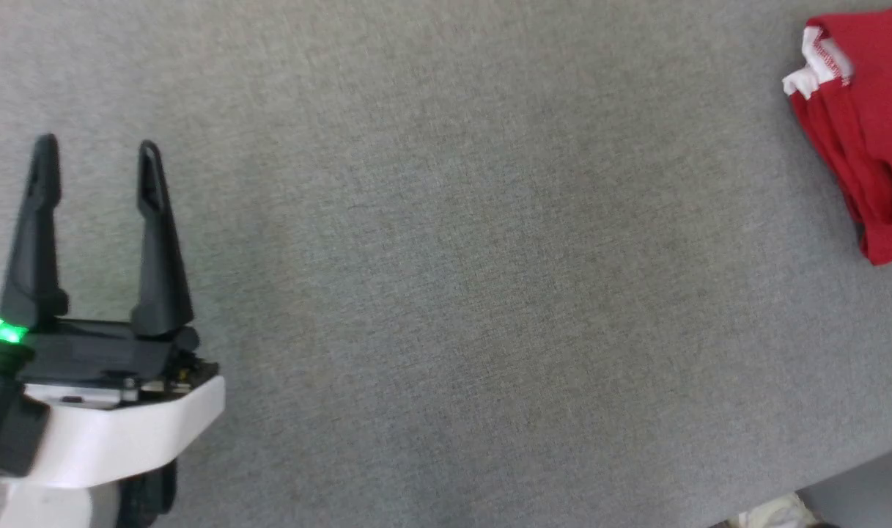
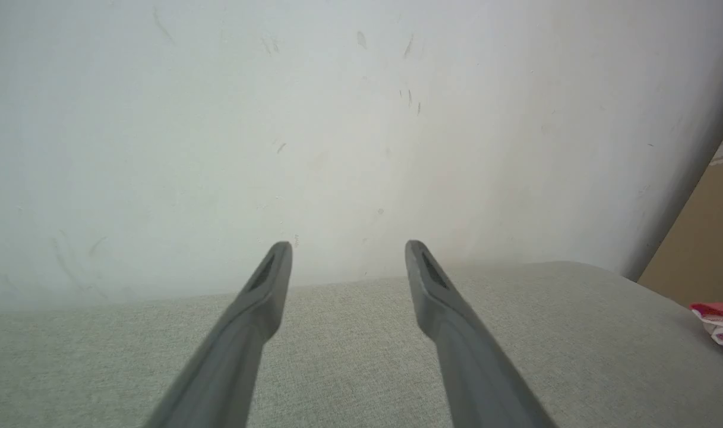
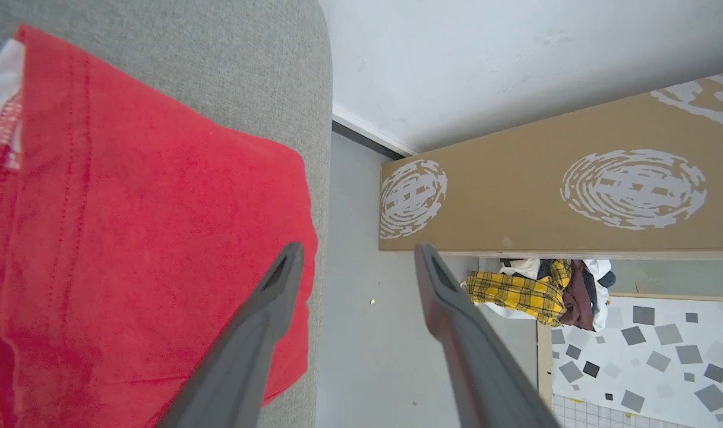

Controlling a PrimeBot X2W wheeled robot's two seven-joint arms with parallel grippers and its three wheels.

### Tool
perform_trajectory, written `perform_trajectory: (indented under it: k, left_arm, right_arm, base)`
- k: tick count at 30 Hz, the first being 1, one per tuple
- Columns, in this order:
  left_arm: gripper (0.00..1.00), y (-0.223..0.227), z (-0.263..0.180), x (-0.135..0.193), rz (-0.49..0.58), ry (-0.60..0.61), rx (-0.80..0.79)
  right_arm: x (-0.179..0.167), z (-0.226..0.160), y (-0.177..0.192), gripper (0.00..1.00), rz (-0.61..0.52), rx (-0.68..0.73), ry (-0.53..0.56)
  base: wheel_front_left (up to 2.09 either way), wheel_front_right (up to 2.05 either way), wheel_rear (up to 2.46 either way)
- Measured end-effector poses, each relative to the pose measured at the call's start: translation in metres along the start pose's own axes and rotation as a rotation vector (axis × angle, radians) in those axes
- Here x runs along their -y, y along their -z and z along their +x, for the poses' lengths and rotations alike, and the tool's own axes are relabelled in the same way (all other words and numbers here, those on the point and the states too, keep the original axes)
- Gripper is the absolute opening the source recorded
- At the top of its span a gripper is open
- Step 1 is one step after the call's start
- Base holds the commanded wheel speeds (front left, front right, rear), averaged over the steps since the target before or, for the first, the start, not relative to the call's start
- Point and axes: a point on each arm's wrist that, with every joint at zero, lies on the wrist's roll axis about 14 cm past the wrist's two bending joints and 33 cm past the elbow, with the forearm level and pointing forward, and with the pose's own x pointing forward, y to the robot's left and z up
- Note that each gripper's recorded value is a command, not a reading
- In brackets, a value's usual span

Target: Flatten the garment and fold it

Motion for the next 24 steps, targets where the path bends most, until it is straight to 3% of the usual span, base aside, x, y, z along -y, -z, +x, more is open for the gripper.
perform_trajectory:
  k: [9, 24]
  left_arm:
    - [1.0, -0.033, -0.021, 0.0, 0.006, -0.069, 0.031]
    - [1.0, -0.103, -0.075, -0.008, 0.068, -0.198, 0.125]
  right_arm:
    - [0.016, -0.035, -0.021, 1.0, 0.174, 0.225, 0.079]
    - [-0.029, -0.14, -0.104, 1.0, 0.483, 0.749, 0.101]
  base:
    - [0.0, 0.0, 0.0]
    - [0.0, 0.0, 0.0]
